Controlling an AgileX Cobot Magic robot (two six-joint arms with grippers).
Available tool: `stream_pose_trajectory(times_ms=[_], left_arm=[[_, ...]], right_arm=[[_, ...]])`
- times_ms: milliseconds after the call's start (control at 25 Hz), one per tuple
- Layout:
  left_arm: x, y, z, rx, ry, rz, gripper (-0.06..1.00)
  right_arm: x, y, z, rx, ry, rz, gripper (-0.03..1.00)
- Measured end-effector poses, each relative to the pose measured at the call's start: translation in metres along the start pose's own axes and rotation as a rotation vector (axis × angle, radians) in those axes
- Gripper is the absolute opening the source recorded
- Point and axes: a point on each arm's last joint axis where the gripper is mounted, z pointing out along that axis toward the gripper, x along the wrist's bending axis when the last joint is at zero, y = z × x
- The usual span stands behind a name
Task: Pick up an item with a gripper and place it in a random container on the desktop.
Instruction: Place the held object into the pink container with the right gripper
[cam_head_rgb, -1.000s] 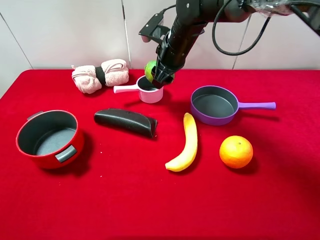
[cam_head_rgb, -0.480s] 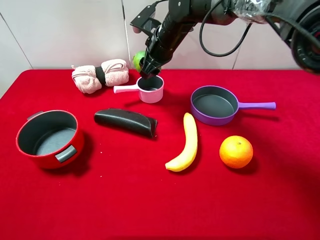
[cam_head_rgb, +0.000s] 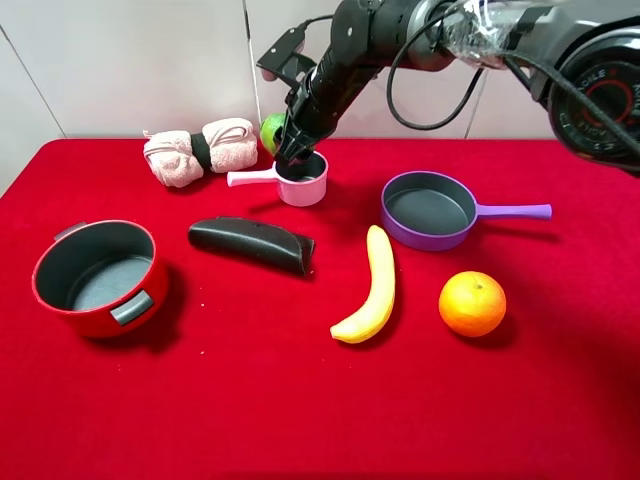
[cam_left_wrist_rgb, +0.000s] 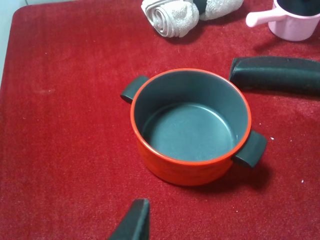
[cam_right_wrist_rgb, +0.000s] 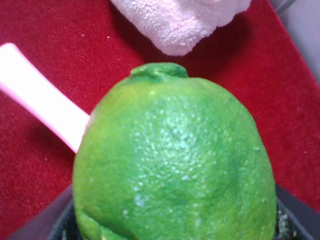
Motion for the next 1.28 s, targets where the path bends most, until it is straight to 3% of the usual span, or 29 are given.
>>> stream_pose_trajectory(times_ms=[1280], left_arm=[[0.0,0.0,0.0,0.0,0.0,0.0,0.99]], right_arm=[[0.001,-0.008,0.018,0.011,0.0,-0.015,0.47]])
